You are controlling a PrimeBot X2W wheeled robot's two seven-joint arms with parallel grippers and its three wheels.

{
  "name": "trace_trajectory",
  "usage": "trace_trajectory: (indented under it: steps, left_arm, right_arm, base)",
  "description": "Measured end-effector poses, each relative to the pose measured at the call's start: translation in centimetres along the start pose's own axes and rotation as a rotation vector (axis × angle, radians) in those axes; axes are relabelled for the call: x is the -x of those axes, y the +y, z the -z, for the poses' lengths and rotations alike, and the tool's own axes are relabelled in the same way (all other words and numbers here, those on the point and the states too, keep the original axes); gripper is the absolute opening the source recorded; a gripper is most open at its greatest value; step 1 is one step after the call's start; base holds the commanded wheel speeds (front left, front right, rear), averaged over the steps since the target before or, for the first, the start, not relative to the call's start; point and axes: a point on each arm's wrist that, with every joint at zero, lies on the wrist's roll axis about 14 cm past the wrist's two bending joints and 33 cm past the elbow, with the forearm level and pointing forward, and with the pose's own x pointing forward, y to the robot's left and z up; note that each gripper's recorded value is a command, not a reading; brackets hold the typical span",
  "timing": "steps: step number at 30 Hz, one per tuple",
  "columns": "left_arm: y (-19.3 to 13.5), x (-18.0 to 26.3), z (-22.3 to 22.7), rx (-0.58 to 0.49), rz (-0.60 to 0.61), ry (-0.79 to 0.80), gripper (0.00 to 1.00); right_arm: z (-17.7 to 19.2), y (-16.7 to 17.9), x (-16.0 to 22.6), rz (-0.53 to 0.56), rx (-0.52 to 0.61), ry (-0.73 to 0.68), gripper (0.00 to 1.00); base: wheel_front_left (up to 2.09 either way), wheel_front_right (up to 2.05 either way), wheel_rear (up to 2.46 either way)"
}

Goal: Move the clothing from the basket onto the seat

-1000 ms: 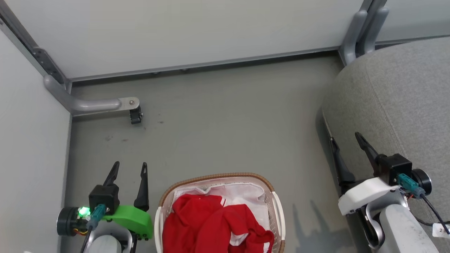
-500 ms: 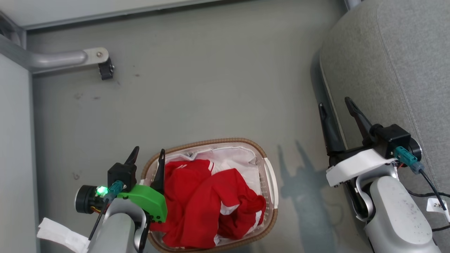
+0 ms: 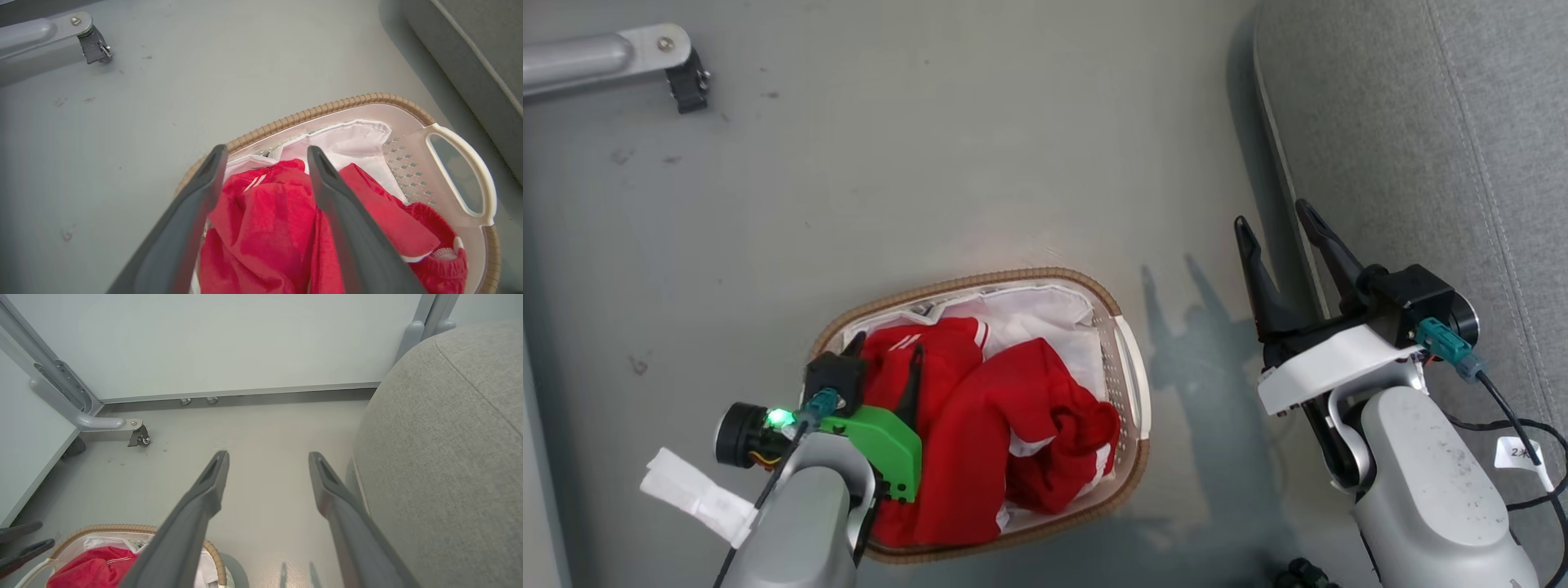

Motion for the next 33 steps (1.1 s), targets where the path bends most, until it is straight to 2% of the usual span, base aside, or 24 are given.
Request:
trace_trajectory:
  steps: [14, 24, 33]
  left_arm:
    - [-5.8, -2.4, 4.4, -0.062, 0.228, 0.145, 1.0]
    - [-6.4, -2.8, 8.3, -0.107, 0.307, 0.271, 1.0]
    - [-6.8, -3.8, 10.1, -0.122, 0.355, 0.324, 1.0]
  right_arm:
    - [3.4, -0.9, -0.3, 0.025, -0.019, 0.081, 1.0]
    - [5.2, -2.4, -0.8, 0.066, -0.037, 0.115, 1.0]
    - [7.0, -3.0, -0.9, 0.082, -0.047, 0.153, 1.0]
  base:
    - [0.0, 0.0, 0.0]
    - [0.0, 0.0, 0.0]
    - [0.0, 0.0, 0.0]
